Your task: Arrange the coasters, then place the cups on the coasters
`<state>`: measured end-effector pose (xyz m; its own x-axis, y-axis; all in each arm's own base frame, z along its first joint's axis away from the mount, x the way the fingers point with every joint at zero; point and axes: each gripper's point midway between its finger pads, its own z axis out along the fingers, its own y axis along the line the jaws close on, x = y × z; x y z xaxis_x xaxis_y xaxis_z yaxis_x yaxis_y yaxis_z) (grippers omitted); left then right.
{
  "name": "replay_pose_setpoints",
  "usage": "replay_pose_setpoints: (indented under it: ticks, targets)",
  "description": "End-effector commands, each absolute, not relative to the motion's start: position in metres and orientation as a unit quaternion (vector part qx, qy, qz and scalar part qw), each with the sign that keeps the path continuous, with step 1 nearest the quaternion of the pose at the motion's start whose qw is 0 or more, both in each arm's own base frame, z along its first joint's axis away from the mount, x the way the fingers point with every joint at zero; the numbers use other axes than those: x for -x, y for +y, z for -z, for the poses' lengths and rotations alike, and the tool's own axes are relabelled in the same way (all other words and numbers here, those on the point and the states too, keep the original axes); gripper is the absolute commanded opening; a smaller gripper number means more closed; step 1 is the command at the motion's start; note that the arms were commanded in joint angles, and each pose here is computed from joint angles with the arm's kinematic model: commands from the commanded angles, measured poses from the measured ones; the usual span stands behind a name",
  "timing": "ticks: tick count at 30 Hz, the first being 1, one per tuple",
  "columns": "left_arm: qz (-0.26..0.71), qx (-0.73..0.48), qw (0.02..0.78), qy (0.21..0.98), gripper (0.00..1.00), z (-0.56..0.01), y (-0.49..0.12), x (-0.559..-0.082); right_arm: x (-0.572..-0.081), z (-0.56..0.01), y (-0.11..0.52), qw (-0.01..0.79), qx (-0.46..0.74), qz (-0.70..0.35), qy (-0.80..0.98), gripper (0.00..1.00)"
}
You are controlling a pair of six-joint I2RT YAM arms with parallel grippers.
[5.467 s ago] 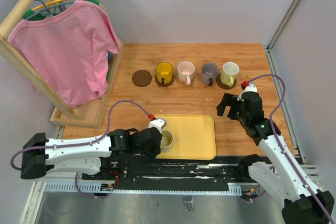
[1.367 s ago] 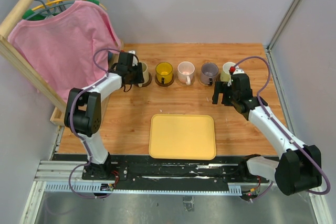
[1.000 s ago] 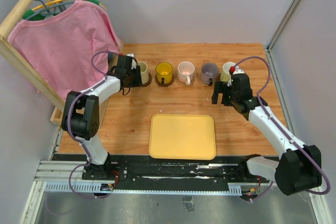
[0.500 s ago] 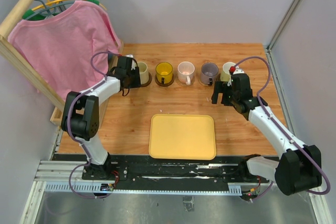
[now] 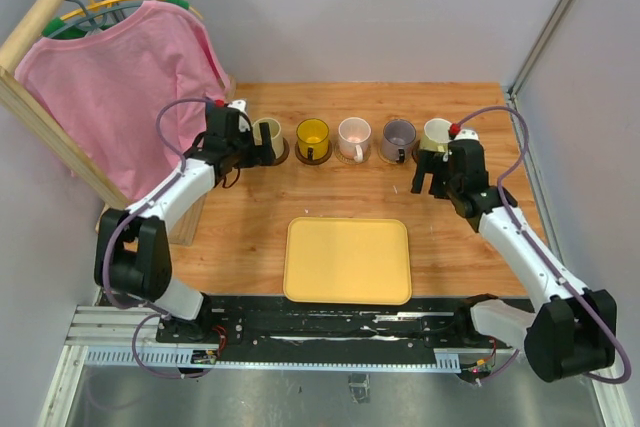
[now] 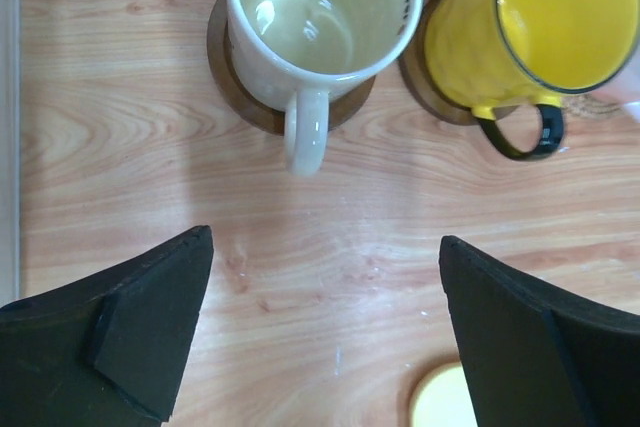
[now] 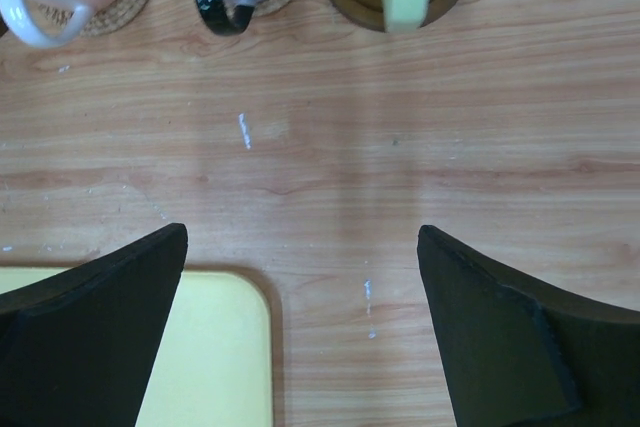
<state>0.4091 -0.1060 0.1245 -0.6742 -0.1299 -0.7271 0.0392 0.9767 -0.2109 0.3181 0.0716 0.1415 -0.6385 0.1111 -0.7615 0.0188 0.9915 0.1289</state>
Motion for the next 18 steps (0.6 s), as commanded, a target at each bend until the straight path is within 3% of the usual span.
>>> replay_pose_setpoints:
  ticks: [1,7,18]
  targets:
    - [0.13,0.024,0.44,0.888,1.0,-0.158,-0.108,-0.399,-0.324,-0.171,0.031,0.469,-0.103,-0.012,0.877,0.99]
    - [0.121,0.058,0.462,0.877,1.0,-0.178,-0.094,-0.379,-0.307,-0.185,-0.014,0.501,-0.2,-0.003,0.842,0.98]
    - [0.126,0.082,0.449,0.881,1.0,-0.17,-0.083,-0.321,-0.252,-0.207,-0.046,0.535,-0.228,0.064,0.811,0.98]
